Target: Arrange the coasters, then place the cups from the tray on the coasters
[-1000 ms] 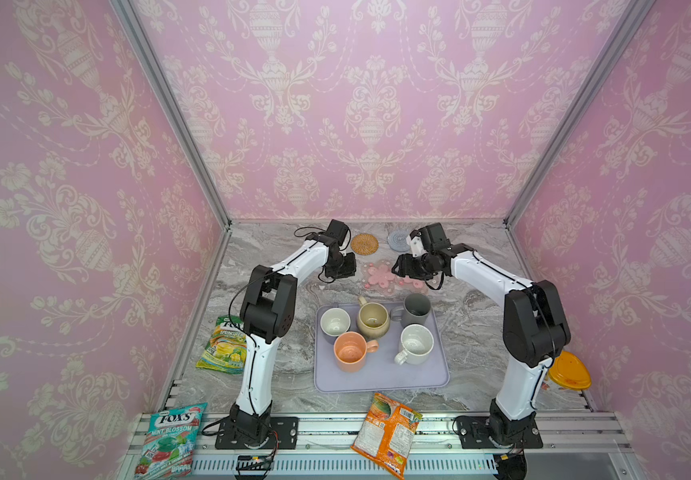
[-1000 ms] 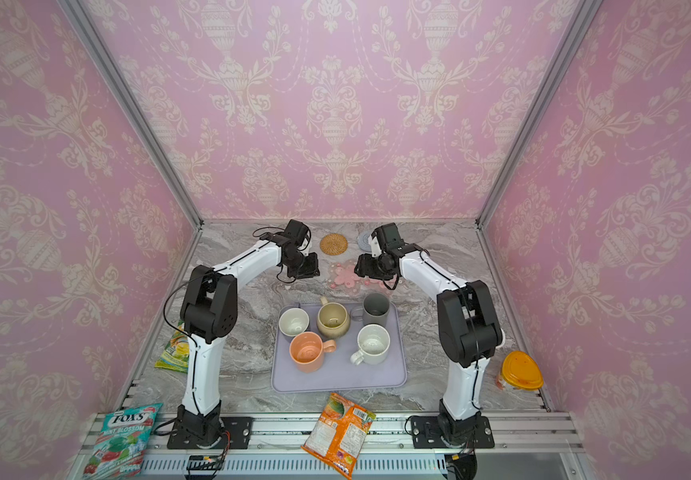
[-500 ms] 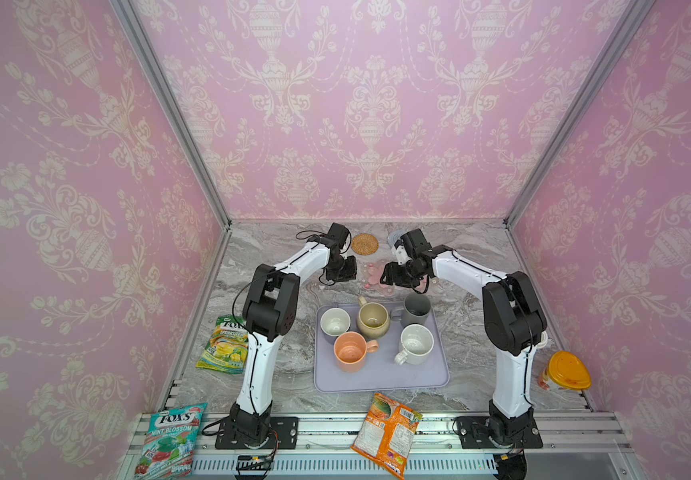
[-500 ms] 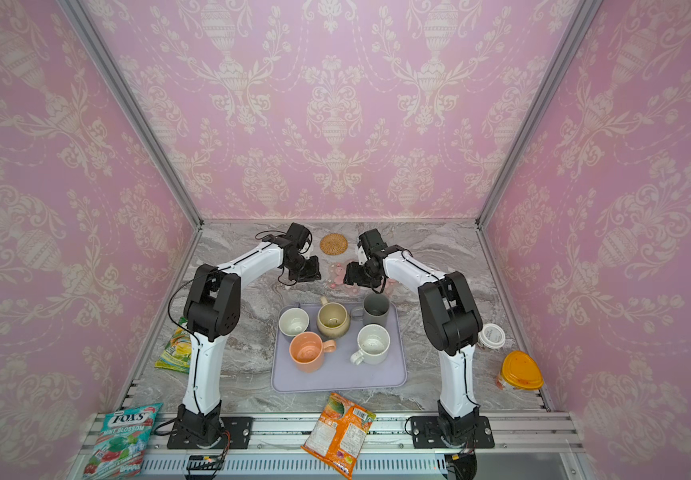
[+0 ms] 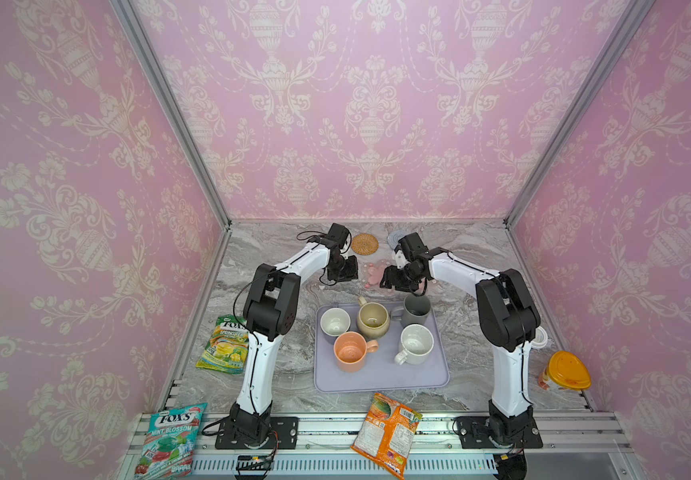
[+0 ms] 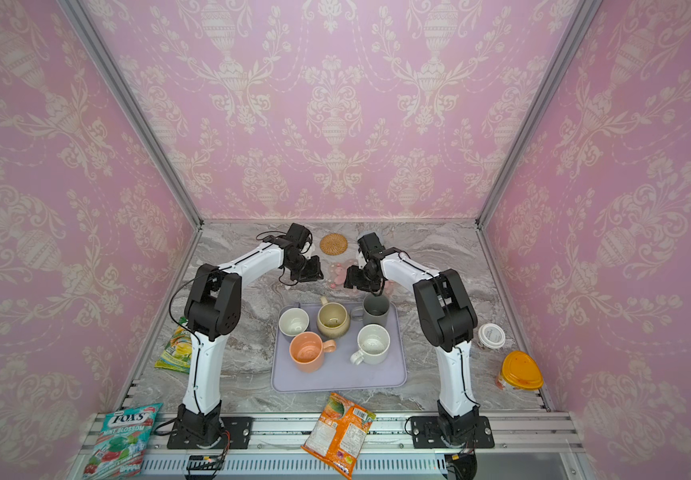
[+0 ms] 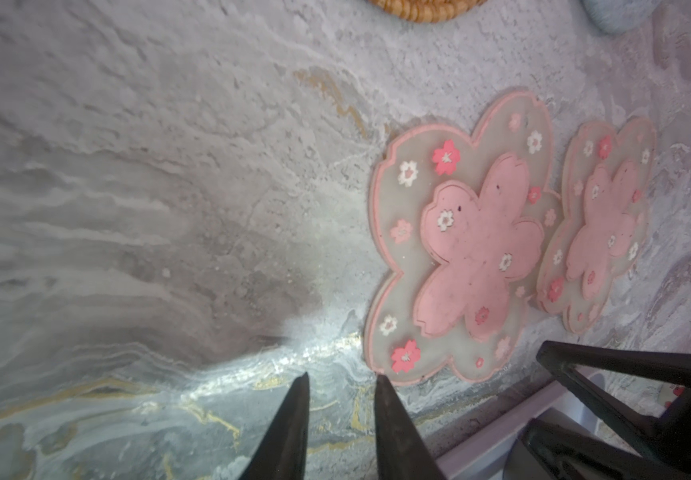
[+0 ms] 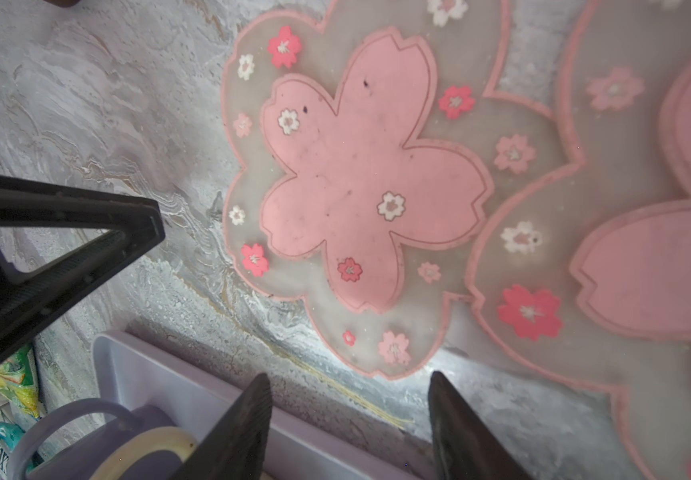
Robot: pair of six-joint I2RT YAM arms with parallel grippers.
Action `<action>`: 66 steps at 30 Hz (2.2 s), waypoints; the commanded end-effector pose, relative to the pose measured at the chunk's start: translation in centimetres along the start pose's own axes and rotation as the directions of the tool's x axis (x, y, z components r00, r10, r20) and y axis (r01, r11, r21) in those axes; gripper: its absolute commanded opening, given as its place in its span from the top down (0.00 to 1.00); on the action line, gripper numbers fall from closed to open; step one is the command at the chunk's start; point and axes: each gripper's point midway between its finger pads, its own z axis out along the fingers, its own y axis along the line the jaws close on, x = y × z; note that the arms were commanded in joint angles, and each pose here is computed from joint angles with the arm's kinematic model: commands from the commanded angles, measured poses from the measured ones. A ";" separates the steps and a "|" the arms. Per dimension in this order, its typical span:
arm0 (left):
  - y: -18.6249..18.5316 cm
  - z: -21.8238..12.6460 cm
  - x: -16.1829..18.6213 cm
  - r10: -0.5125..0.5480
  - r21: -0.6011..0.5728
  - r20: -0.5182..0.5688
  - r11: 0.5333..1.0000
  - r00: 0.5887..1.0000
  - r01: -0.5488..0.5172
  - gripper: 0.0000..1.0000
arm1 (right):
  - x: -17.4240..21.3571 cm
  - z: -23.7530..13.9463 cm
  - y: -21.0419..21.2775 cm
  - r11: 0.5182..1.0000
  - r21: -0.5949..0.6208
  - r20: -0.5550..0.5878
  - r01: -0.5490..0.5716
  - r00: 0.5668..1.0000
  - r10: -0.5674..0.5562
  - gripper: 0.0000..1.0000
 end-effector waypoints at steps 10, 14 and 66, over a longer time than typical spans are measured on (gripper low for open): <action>-0.4 1.4 0.8 -0.041 0.049 -0.041 0.998 0.998 0.043 0.70 | 1.1 1.6 -1.7 0.998 0.057 -0.026 -0.033 0.999 0.035 0.38; -0.4 1.7 0.9 -0.045 0.053 -0.050 0.997 0.998 0.047 0.70 | 1.2 1.9 -2.2 0.997 0.065 -0.027 -0.045 0.999 0.047 0.37; 0.6 1.0 -4.7 -0.035 0.079 0.087 0.996 0.996 0.028 0.70 | 2.4 3.5 -0.4 0.998 0.045 -0.035 -0.038 0.999 0.040 0.36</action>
